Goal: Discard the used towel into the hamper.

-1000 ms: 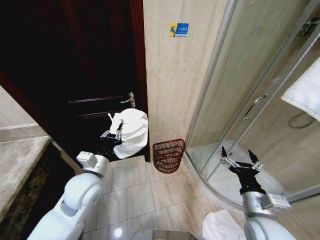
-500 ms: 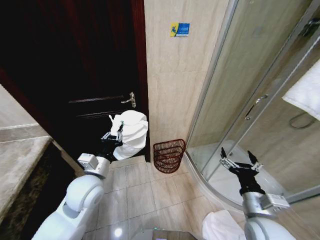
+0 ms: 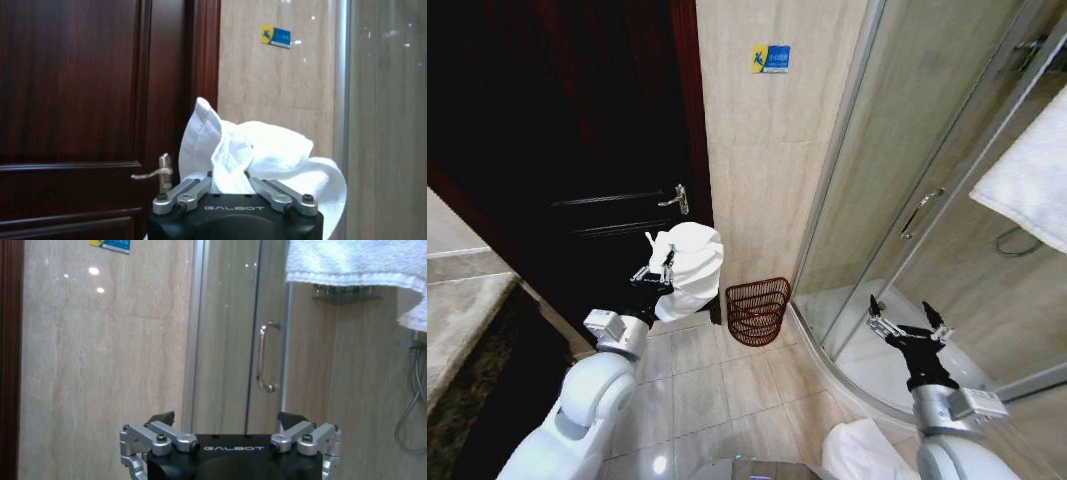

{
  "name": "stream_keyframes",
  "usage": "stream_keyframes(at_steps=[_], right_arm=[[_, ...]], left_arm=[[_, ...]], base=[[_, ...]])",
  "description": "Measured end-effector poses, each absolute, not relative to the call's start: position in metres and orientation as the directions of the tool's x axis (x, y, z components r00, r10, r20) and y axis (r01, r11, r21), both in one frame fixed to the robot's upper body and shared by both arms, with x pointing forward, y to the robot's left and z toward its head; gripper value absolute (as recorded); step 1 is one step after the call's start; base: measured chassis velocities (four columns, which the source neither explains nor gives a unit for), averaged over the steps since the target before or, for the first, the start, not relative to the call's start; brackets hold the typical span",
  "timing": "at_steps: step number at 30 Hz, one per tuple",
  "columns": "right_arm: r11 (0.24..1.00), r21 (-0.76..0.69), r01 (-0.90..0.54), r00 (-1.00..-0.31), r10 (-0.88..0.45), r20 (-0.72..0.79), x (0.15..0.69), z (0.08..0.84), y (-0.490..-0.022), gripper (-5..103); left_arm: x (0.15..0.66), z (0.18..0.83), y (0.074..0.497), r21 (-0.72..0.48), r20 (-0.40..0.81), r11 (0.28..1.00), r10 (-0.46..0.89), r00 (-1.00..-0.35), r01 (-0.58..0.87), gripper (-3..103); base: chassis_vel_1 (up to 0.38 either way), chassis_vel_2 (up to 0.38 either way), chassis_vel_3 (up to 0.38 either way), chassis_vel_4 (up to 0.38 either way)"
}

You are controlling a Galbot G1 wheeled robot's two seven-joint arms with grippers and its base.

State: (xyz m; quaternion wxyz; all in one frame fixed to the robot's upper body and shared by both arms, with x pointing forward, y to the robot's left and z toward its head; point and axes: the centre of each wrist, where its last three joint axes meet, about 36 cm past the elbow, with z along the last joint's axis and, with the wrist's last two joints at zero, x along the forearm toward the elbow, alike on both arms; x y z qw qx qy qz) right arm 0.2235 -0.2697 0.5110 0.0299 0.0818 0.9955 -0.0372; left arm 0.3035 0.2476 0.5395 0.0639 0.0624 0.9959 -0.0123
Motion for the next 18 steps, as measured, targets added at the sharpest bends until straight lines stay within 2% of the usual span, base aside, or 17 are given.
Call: stream_keyframes(at_steps=[18], right_arm=[[0.985, -0.066, 0.158, -0.985, 0.153, -0.078, 0.223, 0.511, -0.271, 100]], left_arm=[[0.304, 0.521, 0.245, -0.041, -0.107, 0.989, 0.137, -0.985, 0.142, 10]], base=[[-0.010, -0.017, 0.012, 0.016]])
